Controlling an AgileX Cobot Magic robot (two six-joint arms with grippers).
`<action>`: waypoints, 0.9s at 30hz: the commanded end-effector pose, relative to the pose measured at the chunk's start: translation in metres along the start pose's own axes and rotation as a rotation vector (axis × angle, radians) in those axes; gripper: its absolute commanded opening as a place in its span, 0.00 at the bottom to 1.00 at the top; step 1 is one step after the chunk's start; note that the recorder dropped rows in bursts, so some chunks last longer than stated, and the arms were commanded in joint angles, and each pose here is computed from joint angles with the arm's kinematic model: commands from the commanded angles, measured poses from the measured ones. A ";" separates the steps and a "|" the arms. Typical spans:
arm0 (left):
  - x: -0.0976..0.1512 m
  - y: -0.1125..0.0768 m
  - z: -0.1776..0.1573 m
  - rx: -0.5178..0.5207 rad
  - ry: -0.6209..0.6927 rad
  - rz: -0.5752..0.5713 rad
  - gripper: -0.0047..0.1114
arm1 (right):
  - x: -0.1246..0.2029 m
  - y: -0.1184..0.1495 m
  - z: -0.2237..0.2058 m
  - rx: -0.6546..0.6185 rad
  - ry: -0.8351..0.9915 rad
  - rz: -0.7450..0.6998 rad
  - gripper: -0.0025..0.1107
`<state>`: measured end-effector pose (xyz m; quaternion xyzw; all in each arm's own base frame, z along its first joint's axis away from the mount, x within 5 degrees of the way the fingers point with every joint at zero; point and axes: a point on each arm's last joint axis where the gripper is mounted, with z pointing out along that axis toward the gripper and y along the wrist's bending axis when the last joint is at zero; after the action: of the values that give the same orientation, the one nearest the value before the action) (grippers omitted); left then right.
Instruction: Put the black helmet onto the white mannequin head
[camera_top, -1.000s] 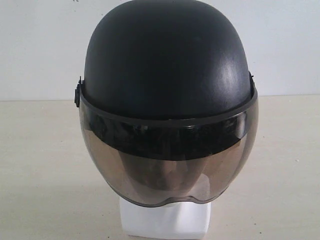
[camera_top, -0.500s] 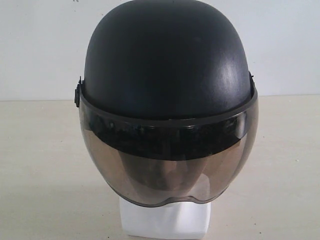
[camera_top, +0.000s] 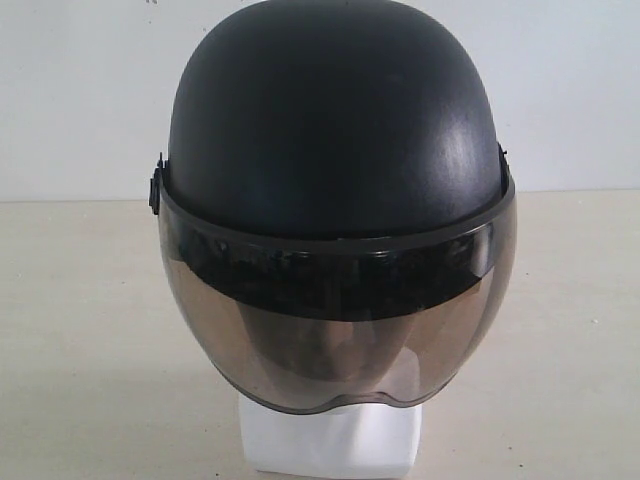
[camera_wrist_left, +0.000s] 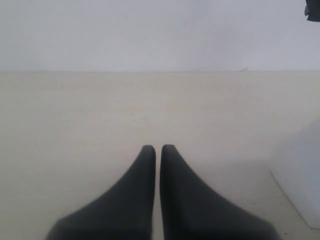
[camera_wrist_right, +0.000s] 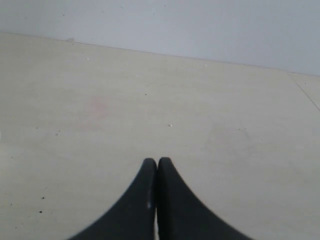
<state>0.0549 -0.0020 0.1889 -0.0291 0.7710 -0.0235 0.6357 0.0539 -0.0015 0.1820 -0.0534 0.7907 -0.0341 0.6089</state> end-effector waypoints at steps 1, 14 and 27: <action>0.002 0.000 0.000 -0.001 0.008 -0.068 0.08 | -0.001 0.000 0.000 0.003 -0.009 0.001 0.02; 0.002 0.001 0.000 -0.014 0.012 -0.036 0.08 | -0.001 0.000 0.000 0.003 -0.009 0.001 0.02; 0.002 0.001 0.000 -0.014 0.012 -0.036 0.08 | -0.001 0.000 0.000 0.003 -0.011 0.001 0.02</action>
<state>0.0547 -0.0008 0.1880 -0.0454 0.7732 -0.0287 0.6319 0.0539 -0.0015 0.1820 -0.0533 0.7907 -0.0339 0.6089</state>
